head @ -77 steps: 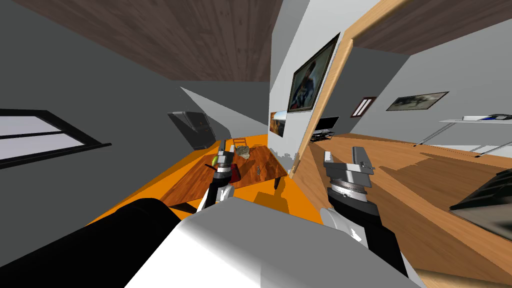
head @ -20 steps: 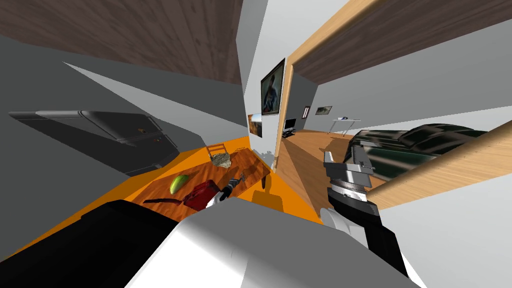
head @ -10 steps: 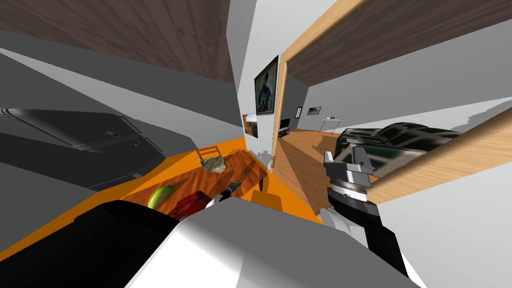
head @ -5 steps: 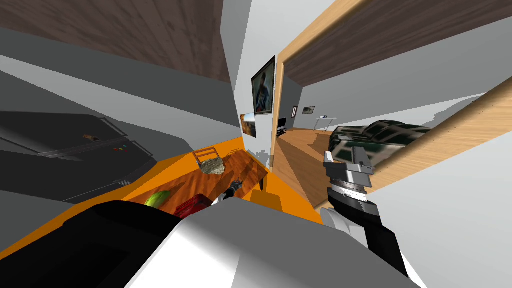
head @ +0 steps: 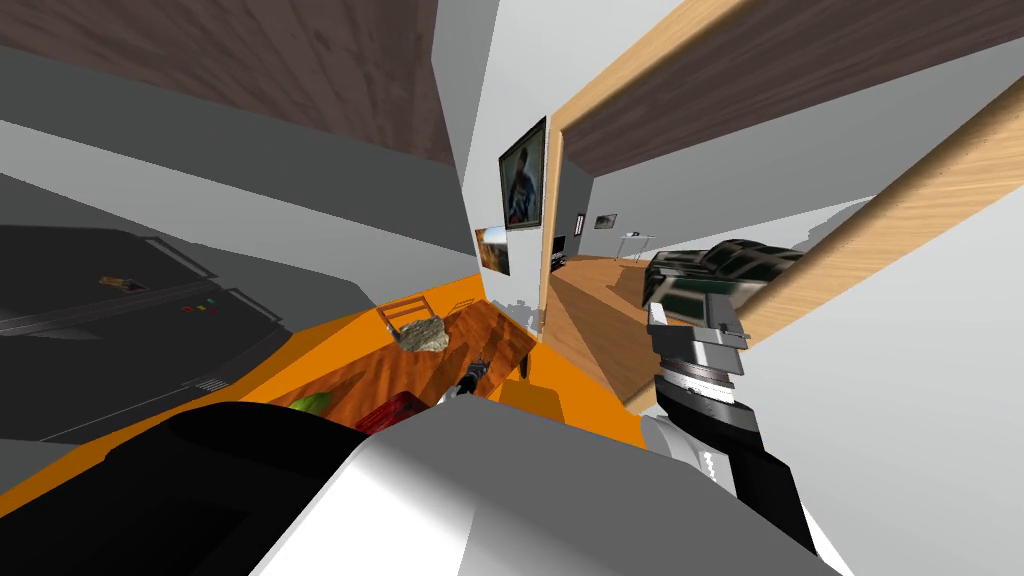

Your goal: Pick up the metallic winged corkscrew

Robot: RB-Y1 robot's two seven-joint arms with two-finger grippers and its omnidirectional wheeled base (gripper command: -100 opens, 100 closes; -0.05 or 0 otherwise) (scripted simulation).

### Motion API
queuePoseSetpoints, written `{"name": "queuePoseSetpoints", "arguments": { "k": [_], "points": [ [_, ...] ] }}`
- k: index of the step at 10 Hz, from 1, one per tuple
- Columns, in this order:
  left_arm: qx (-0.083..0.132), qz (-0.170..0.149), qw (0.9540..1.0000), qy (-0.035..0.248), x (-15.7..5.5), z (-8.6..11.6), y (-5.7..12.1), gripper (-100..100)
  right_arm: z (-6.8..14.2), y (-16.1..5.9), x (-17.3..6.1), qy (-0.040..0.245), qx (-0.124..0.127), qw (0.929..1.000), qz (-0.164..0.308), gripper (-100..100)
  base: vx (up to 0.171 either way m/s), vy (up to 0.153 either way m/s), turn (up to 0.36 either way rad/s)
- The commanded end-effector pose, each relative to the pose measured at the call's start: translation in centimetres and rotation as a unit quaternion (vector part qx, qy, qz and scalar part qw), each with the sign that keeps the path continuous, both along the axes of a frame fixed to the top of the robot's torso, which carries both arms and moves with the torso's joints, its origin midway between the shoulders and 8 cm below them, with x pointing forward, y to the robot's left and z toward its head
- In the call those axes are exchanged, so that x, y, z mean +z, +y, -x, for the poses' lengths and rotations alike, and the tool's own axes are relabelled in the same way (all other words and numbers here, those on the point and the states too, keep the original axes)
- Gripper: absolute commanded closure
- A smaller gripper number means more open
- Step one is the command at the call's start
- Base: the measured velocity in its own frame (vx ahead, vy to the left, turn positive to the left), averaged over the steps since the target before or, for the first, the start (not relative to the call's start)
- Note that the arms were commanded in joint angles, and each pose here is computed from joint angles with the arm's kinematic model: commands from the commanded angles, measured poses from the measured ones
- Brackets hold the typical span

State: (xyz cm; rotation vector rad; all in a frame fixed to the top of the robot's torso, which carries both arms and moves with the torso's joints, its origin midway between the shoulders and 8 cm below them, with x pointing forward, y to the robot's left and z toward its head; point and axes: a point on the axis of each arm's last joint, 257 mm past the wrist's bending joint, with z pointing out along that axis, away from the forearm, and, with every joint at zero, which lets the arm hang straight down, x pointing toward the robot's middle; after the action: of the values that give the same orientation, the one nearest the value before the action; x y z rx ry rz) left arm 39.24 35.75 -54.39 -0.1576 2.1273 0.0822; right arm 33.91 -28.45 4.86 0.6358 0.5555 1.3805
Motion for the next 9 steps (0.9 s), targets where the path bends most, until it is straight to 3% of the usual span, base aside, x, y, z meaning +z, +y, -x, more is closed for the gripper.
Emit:
{"name": "queuePoseSetpoints", "arguments": {
  "k": [1, 2, 6, 7, 8, 9],
  "points": [
    [0.000, 0.000, 1.0000, 0.000, 0.0, 0.0, 0.0, -100, 0.0, 0.0, 0.0, 0.000, 0.000, 1.0000, 0.000, 0, -0.028, 0.043, -0.027],
    [0.000, -0.001, 1.0000, 0.001, 0.0, 0.0, 0.0, 100, 0.0, 0.0, 0.0, 0.000, 0.000, 1.0000, 0.000, 0, -0.006, 0.008, 0.003],
    [0.000, -0.001, 1.0000, 0.001, 0.0, 0.0, -0.1, 100, 0.0, 0.0, 0.0, 0.000, 0.000, 1.0000, 0.000, 0, 0.000, 0.000, 0.000],
    [0.000, -0.001, 1.0000, 0.001, 0.0, 0.0, -0.1, 0, 0.0, 0.0, 0.0, 0.000, 0.000, 1.0000, 0.000, 0, 0.000, 0.000, 0.000],
    [-0.007, -0.003, 1.0000, -0.001, 0.2, 0.4, 0.9, 100, 0.0, 0.0, 0.0, 0.000, 0.000, 1.0000, 0.000, 0, 0.043, -0.059, 0.163],
    [-0.012, -0.004, 0.9999, -0.002, 0.3, 0.7, 1.4, 100, 0.0, 0.0, 0.0, 0.000, 0.000, 1.0000, 0.000, 0, 0.085, -0.099, 0.198]
  ]
}}
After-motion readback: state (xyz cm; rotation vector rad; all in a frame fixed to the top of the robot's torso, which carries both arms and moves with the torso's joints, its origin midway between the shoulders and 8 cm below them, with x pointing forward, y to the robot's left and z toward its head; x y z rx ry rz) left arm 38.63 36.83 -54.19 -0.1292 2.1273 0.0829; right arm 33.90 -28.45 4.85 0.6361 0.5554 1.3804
